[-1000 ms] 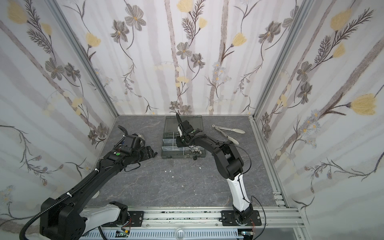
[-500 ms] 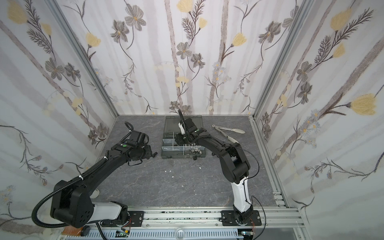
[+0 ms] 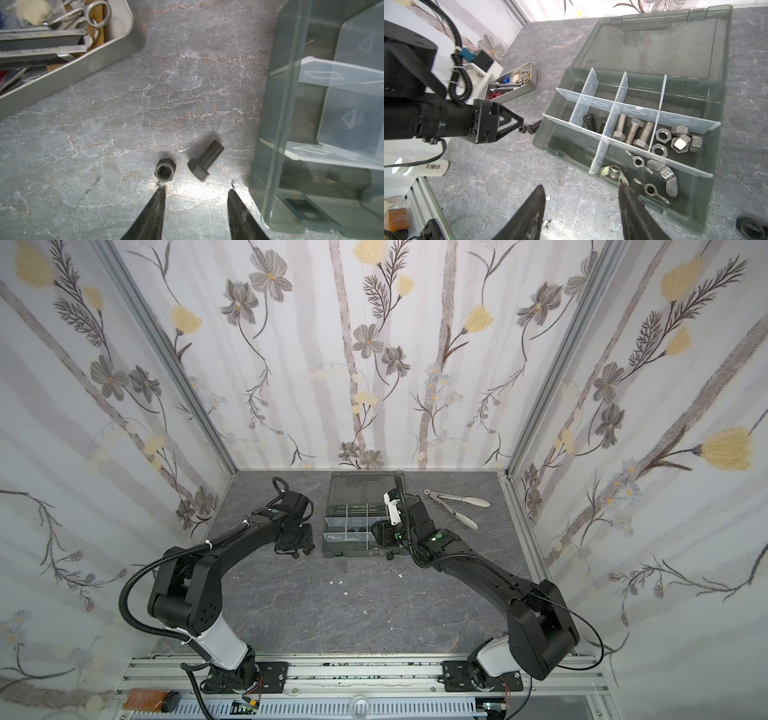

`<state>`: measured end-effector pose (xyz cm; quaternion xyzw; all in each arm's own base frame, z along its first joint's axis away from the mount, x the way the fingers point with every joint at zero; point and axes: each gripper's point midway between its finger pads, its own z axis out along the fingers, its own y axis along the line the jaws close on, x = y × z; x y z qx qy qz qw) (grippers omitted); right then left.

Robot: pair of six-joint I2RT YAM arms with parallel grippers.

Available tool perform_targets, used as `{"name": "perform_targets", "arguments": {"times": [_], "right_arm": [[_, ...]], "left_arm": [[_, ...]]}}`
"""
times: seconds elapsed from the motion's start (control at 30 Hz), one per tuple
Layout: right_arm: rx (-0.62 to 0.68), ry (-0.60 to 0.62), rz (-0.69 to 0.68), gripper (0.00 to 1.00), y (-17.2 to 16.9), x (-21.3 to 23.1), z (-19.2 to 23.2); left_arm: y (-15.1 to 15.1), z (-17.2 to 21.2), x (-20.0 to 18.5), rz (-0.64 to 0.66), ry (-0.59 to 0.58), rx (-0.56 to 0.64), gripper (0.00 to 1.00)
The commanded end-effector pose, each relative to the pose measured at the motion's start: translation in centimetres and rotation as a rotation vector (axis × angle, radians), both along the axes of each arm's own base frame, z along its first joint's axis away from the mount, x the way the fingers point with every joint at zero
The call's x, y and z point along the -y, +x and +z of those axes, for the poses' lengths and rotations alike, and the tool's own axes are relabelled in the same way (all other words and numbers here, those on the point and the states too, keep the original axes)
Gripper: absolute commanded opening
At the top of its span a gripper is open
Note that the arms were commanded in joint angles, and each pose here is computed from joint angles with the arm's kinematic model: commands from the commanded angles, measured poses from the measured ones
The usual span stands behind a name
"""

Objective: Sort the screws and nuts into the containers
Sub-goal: 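Close the left gripper on a black bolt while the right arm withdraws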

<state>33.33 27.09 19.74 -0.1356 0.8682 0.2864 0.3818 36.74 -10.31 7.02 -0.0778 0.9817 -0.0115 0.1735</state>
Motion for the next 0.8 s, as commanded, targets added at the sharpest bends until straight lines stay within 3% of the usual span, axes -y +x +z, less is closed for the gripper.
{"name": "perform_targets", "arguments": {"times": [0.0, 0.2, 0.4, 0.77], "right_arm": [[0.075, 0.038, -0.048, 0.59, 0.3, 1.1, 1.6], [0.095, 0.031, -0.078, 0.60, 0.5, 3.0, 1.3], [0.082, 0.034, -0.078, 0.60, 0.6, 3.4, 0.6], [0.075, 0.040, -0.083, 0.61, 0.9, 3.7, 0.1]], "left_arm": [[0.5, -0.6, -0.5, -0.005, 0.043, -0.023, 0.50], [0.9, -2.1, -0.7, -0.006, 0.082, -0.059, 0.57], [0.8, -3.8, -0.5, -0.015, 0.086, -0.084, 0.58], [1.5, -5.2, -0.2, -0.016, 0.105, -0.112, 0.48]]}}
